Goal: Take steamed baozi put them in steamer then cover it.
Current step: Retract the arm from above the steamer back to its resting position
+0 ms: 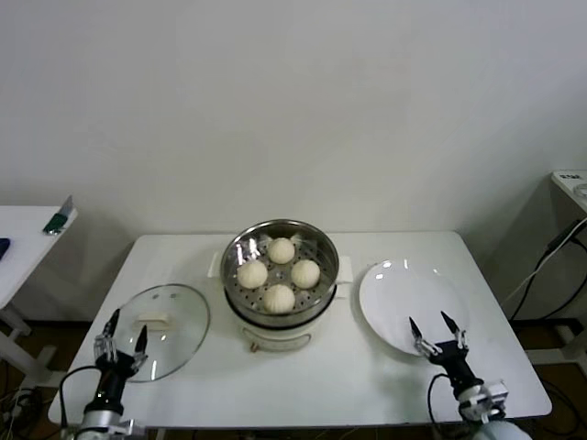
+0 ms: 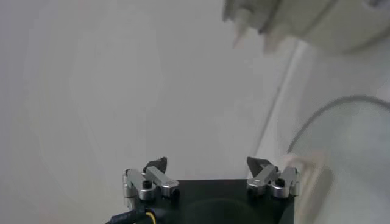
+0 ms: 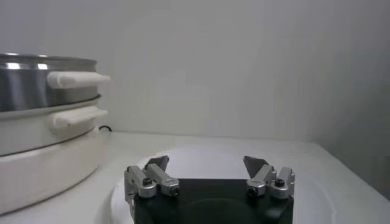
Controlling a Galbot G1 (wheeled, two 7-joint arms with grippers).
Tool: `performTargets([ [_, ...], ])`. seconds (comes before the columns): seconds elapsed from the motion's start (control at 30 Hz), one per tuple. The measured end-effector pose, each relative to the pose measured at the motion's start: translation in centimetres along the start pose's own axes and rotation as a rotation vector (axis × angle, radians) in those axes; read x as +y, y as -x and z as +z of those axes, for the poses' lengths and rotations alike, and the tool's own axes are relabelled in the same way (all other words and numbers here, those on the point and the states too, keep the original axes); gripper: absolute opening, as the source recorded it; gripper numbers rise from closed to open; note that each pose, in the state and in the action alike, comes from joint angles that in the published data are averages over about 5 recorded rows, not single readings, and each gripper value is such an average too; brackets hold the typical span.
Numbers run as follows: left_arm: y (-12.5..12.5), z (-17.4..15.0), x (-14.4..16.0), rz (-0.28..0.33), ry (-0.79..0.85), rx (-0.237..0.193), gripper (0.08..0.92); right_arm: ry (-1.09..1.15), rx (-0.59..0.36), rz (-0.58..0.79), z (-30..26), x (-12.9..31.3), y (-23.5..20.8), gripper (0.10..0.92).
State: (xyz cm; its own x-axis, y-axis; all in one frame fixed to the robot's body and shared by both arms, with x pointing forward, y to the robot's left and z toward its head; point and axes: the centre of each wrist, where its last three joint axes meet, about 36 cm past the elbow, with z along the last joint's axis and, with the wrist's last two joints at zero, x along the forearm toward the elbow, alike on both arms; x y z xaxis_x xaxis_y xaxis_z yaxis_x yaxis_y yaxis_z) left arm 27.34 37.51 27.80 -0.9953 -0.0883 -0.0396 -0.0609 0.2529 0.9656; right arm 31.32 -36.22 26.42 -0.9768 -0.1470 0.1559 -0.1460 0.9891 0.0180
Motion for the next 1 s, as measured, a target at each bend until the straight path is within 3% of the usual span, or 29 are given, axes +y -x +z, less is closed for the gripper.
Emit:
performTargets([
  [0.4,2.5,3.9,-2.7,0.043,0.154,-0.009,0.823,0.028,0.031,0.059,2.3,0.5,-2.5,0.823],
  [0.83,6.0,4.9,-4.5,0.043,0.206,0.001,0.821,0.037,0.027,0.086,2.5,0.6,-3.4,0.823],
  [1.0,6.6,5.2,-5.0,0.039,0.214,0.010,0.736,0.034,0.030,0.089,2.8,0.6,-3.5,0.823],
])
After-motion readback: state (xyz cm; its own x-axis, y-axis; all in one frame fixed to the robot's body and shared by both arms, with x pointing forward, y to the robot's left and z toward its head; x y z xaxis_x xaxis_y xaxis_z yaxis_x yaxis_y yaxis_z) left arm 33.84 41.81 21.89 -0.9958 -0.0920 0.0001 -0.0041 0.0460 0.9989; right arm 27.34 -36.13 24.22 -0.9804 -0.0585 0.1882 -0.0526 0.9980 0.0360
